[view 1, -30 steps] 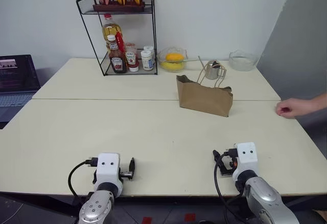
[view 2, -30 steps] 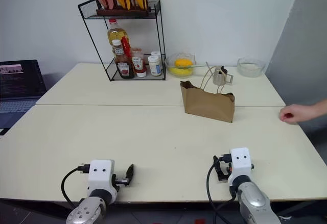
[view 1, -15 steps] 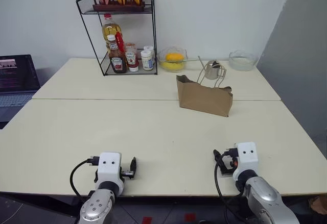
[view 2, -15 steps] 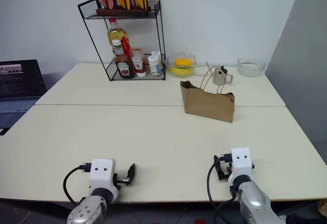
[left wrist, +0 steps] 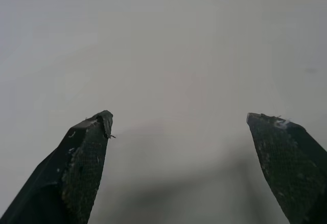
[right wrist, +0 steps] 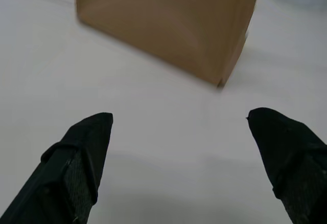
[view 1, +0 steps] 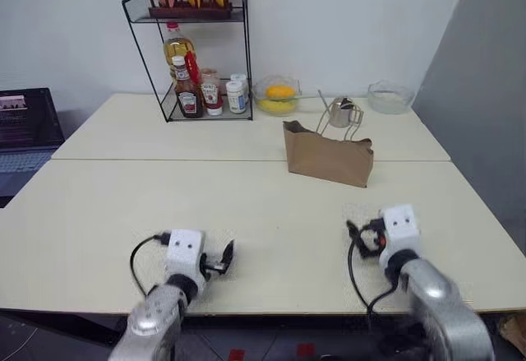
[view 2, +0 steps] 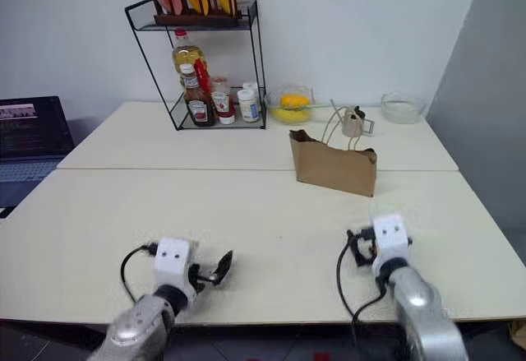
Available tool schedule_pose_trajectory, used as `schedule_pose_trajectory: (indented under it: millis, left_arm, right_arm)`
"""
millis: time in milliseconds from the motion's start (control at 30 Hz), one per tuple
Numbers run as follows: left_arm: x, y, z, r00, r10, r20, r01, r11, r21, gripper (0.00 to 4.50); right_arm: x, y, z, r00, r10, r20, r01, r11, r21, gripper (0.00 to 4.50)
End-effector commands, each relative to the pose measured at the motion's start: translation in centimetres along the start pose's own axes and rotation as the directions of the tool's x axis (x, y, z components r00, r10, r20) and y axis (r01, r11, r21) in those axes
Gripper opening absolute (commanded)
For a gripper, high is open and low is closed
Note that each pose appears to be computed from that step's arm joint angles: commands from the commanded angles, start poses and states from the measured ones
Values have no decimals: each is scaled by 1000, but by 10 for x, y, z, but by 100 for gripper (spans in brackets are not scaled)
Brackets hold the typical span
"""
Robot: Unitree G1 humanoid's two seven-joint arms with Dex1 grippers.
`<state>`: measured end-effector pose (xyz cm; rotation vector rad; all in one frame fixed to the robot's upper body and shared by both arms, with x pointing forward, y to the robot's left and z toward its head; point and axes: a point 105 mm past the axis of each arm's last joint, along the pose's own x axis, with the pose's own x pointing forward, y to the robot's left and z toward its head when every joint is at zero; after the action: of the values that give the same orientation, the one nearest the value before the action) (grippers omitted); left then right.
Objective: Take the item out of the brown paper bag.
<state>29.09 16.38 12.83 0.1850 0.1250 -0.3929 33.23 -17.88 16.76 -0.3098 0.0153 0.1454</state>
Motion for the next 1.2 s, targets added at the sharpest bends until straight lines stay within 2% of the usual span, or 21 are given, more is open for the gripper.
schedule_pose_trajectory:
  millis: [33, 133, 200, 300, 400, 600, 900, 1000, 1200]
  left_arm:
    - [7, 6, 42, 983, -178, 54, 173, 982, 82, 446]
    - [13, 12, 84, 954, -288, 87, 270, 947, 175, 446]
    - [15, 11, 102, 935, -344, 90, 317, 921, 228, 446]
    - [14, 4, 126, 902, -422, 93, 379, 875, 300, 446]
    - [13, -5, 141, 873, -478, 97, 421, 839, 345, 446]
    - [17, -6, 154, 870, -480, 117, 407, 830, 382, 446]
    - [20, -10, 151, 870, -473, 135, 400, 840, 368, 446]
    - [20, -8, 150, 876, -461, 141, 387, 848, 363, 450]
    - [19, -5, 153, 881, -444, 160, 370, 861, 349, 450]
  right_arm:
    - [16, -12, 44, 993, 67, 97, -62, 997, -52, 450]
    - [33, -19, 78, 983, 125, 136, -108, 986, -124, 450]
    - [42, -24, 93, 981, 136, 141, -115, 982, -149, 450]
    - [59, -34, 112, 979, 136, 150, -119, 986, -119, 450]
    - [75, -43, 118, 982, 136, 131, -121, 986, -117, 450]
    - [101, -45, 135, 977, 182, 115, -169, 979, -110, 450]
    - [123, -50, 130, 970, 241, 17, -226, 931, -288, 450]
    - [128, -55, 132, 973, 232, 15, -216, 925, -312, 388]
    - [132, -50, 143, 964, 262, 49, -237, 927, -289, 170]
